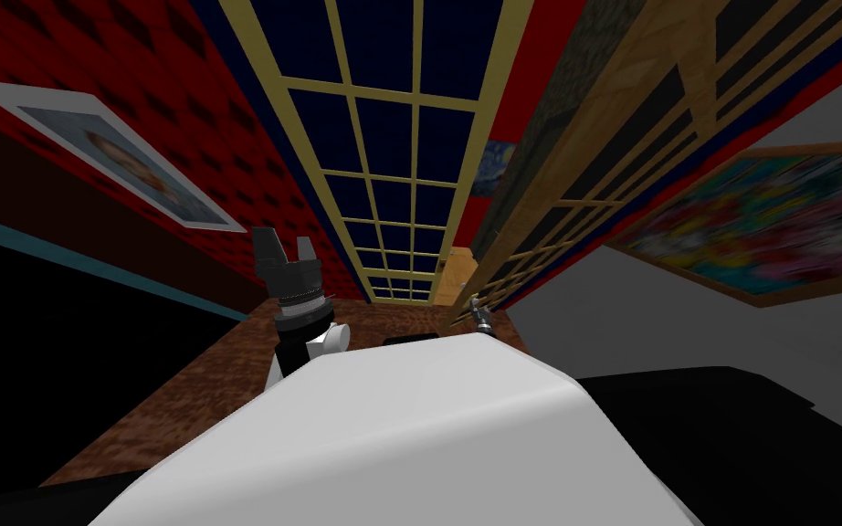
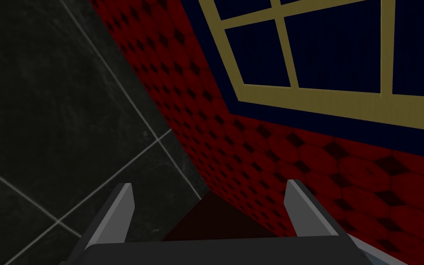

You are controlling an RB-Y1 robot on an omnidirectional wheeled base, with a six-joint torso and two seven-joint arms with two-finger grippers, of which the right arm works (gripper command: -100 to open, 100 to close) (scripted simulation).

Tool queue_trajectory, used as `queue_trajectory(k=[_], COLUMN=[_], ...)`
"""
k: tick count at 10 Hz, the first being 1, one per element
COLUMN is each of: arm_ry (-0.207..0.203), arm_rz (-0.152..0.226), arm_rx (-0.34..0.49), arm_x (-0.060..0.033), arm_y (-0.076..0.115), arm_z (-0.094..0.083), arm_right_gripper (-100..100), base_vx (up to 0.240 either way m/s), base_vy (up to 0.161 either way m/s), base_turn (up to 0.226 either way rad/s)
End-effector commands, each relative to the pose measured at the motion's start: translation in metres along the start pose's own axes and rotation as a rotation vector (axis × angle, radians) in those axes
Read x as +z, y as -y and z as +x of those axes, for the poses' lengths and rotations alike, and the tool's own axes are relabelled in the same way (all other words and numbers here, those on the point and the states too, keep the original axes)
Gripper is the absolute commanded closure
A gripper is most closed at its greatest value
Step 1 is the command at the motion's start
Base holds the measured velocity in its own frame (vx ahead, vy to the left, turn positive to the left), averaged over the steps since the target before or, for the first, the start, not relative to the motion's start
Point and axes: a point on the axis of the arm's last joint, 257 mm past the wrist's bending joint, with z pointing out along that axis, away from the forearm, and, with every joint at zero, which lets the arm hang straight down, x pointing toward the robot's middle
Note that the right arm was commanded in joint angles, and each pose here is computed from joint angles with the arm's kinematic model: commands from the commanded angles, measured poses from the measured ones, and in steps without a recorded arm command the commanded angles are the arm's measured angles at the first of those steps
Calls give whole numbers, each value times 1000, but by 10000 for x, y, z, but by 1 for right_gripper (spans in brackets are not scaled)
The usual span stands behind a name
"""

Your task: Pull the door open

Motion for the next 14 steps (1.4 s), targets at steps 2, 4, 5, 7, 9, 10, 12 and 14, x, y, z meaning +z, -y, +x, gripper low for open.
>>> queue_trajectory(k=[2, 4, 5, 7, 9, 10, 12, 14], arm_ry=[-41, -41, -41, -41, -41, -2, 2, 10], arm_rz=[41, 41, 41, 41, 41, 13, 15, 17], arm_rx=[10, 10, 10, 10, 10, 58, 97, 157], arm_x=[-129, -129, -129, -129, -129, -70, -72, -75], arm_y=[181, 182, 182, 182, 182, 62, 71, 86], arm_z=[106, 107, 107, 107, 107, 2, -12, -34], arm_right_gripper=[100, 100, 100, 100, 100, 100, 100, 100], base_vx=[-42, -9, 0, 6, 0, -26, -38, -33], base_vy=[-5, -1, 0, 1, 0, -4, -23, -44], base_turn=[-29, 0, 0, 0, 0, 142, 109, 127])
